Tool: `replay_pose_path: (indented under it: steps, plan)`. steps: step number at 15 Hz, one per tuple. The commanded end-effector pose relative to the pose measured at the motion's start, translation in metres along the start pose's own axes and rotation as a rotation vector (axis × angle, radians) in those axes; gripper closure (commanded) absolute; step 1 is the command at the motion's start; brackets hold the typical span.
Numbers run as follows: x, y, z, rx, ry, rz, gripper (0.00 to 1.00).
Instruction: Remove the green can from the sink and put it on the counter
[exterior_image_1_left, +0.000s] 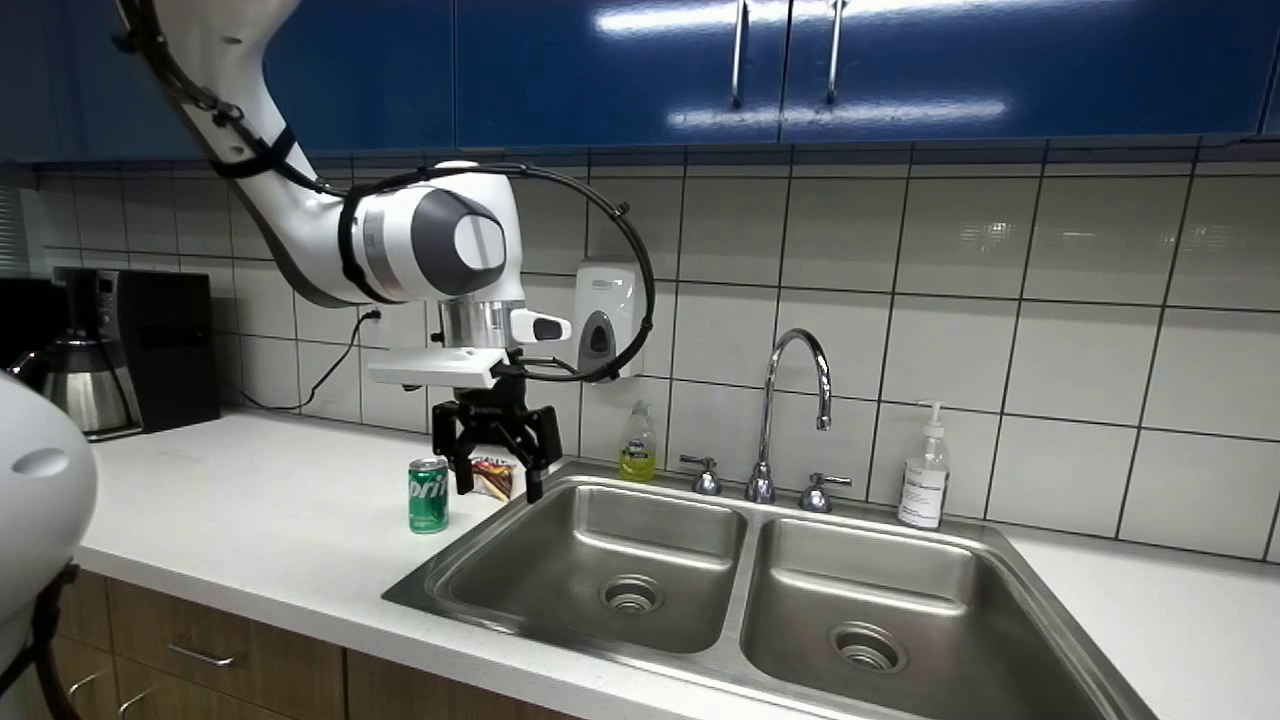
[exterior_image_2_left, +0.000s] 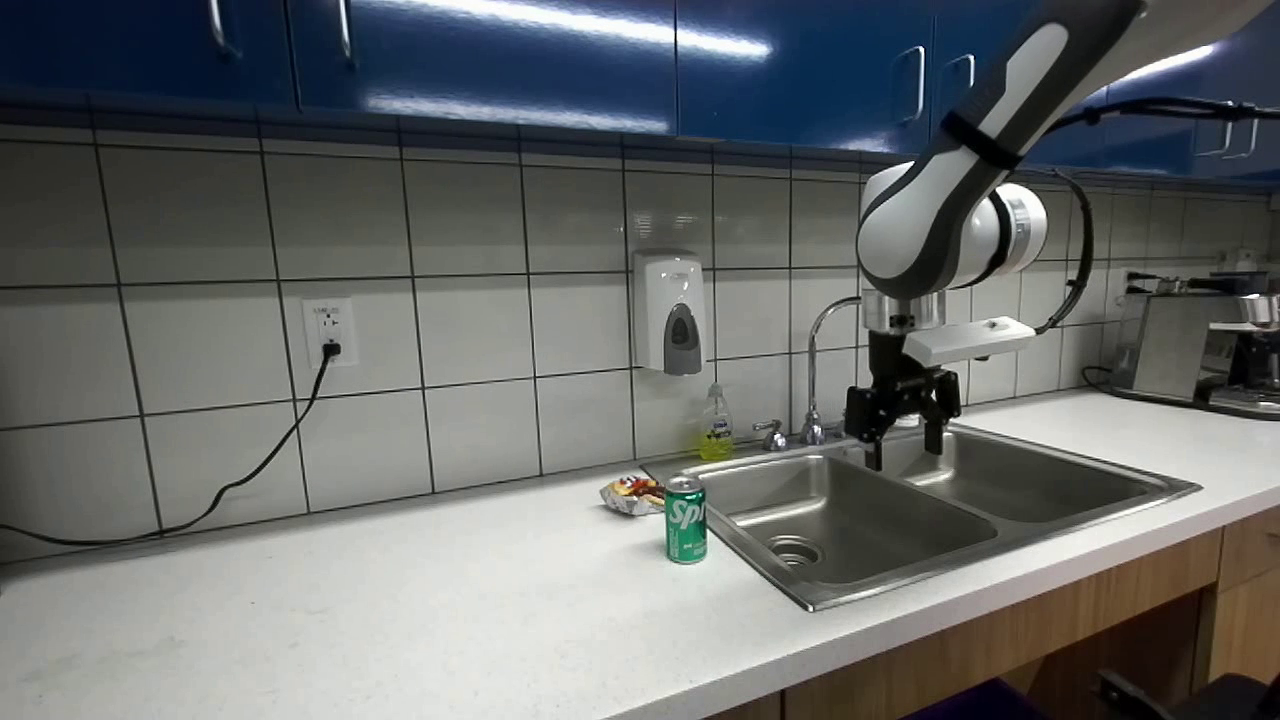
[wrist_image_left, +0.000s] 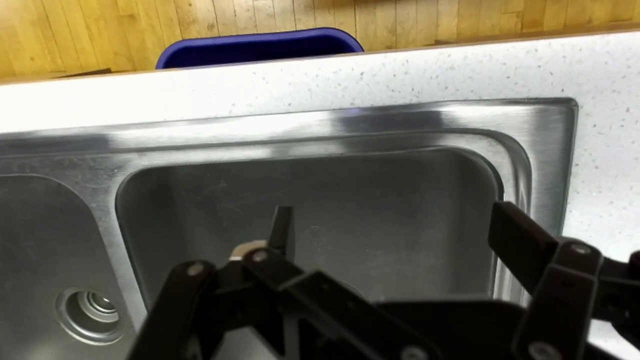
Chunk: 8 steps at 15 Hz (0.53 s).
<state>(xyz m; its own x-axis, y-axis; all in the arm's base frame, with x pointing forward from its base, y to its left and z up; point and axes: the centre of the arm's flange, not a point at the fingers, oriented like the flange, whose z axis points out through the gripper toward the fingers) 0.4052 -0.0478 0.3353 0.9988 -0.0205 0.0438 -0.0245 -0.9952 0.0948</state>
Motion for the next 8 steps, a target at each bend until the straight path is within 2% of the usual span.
replay_pose_path:
  steps: [1, 4, 8]
  plan:
    - [-0.011, 0.009, -0.006, 0.019, -0.02, -0.055, 0.0]
    - [-0.013, 0.012, -0.003, 0.032, -0.055, -0.035, 0.0]
    - [-0.005, 0.006, 0.005, 0.021, -0.041, -0.029, 0.0]
